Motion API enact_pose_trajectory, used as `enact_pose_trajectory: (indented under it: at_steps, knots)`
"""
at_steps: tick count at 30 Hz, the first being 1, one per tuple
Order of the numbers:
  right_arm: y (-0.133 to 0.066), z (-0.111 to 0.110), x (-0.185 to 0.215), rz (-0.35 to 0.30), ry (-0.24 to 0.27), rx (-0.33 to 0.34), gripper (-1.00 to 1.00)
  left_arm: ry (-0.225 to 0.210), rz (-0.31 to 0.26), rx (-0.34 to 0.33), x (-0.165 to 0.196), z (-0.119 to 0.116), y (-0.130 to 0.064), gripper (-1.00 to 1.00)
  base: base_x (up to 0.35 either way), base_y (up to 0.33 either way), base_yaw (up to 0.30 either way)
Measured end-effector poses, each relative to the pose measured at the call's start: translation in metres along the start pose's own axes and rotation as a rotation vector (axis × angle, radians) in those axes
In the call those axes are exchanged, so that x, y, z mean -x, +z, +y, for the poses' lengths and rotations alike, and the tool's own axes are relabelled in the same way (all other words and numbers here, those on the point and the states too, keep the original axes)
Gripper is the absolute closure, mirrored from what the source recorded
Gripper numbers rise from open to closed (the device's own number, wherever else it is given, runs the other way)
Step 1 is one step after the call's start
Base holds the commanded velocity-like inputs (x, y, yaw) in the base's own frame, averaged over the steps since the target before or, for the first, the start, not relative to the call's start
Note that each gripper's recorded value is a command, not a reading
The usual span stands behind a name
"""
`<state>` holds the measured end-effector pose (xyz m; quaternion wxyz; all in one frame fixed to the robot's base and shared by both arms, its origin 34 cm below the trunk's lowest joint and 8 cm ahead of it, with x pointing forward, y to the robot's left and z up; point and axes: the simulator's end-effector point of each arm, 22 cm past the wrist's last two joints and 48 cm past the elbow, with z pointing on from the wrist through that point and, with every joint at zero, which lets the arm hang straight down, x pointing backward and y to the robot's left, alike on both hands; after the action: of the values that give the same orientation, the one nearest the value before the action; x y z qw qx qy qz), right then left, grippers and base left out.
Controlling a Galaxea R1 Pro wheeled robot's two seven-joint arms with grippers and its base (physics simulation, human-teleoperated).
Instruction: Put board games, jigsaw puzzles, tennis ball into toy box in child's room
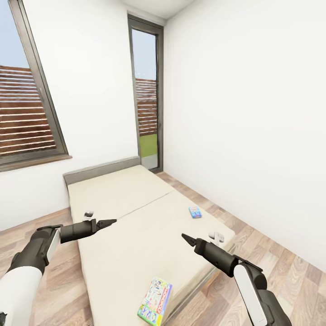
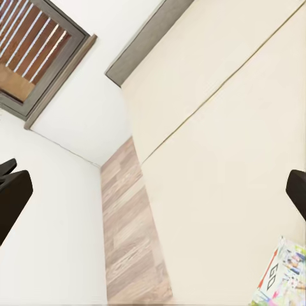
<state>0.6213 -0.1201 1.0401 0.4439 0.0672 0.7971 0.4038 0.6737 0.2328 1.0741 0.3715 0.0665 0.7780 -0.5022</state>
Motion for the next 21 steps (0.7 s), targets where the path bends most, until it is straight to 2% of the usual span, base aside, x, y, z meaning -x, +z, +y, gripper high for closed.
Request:
enact_pose_trajectory:
  at_steps: [12,21]
  knots:
    - [-0.0005,0.0009,0.0014,-0.003,-0.002,0.002,-1.0,0.0,0.001,0.0,-0.0005,-0.0002,0.0008,-1.0,0.0,-0.222,0.073]
    - [0.0001,0.0012,0.0005,-0.001,-0.002,0.002,-1.0,0.0,0.001,0.0,-0.0004,-0.0003,0.0006,-1.0,0.0,-0.091,0.246]
